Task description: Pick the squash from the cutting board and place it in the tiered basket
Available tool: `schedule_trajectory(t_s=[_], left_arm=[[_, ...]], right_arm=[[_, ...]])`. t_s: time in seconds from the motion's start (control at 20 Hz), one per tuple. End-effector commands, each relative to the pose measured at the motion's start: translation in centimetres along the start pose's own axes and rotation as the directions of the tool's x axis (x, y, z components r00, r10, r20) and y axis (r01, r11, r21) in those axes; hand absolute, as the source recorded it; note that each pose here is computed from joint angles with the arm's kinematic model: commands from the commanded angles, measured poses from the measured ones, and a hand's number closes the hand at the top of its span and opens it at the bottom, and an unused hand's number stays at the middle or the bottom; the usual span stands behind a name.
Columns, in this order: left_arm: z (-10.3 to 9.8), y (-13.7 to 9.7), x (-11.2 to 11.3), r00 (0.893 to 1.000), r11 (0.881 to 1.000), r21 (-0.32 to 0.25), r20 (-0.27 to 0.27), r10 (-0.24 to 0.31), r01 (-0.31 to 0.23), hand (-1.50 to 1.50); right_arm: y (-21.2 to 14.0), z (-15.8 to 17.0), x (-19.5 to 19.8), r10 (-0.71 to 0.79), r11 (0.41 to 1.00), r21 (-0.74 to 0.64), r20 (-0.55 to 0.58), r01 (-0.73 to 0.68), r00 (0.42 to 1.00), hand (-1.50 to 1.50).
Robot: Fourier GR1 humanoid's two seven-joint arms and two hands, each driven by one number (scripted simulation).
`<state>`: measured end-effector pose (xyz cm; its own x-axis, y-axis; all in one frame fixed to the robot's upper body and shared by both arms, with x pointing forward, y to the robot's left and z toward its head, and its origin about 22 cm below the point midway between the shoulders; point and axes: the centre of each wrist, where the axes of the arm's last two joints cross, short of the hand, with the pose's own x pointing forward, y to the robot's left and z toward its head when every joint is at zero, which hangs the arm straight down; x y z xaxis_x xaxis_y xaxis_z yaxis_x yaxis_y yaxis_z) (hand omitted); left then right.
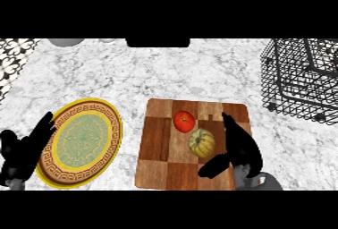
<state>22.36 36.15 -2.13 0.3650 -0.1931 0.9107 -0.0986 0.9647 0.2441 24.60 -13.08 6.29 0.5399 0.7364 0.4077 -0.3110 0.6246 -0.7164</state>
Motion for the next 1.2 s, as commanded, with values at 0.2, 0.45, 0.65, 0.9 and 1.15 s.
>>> schedule_trajectory(t_s=[0.2, 0.45, 0.65, 0.9, 1.15], left_arm=[[0.8, -0.2, 0.1, 1.0, 1.0, -0.001, 0.001, -0.025, 0.025, 0.0], [1.7, 0.6, 0.7, 1.0, 1.0, -0.005, -0.02, -0.007, 0.007, 0.0], [0.5, 0.9, -0.1, 1.0, 1.0, 0.0, 0.002, -0.004, 0.004, 0.0], [1.4, 0.1, -0.4, 1.0, 1.0, -0.006, -0.006, -0.014, 0.014, 0.0], [0.6, 1.1, 0.2, 1.0, 1.0, 0.004, 0.0, -0.002, 0.002, 0.0]], right_arm=[[1.1, -0.3, 1.4, -0.003, 1.0, 0.011, -0.125, 0.004, 0.992, -1.5], [2.1, -1.9, -0.4, 0.008, 1.0, 0.018, -0.137, -0.006, 0.991, -1.5], [3.2, -2.9, 0.5, -0.002, 1.0, 0.028, -0.139, 0.006, 0.99, -1.5], [4.4, -5.2, -1.0, 0.013, 0.998, 0.059, -0.112, -0.006, 0.994, -1.5], [6.2, -3.2, 0.4, 0.015, 1.0, 0.01, 0.023, -0.016, 1.0, 1.5]])
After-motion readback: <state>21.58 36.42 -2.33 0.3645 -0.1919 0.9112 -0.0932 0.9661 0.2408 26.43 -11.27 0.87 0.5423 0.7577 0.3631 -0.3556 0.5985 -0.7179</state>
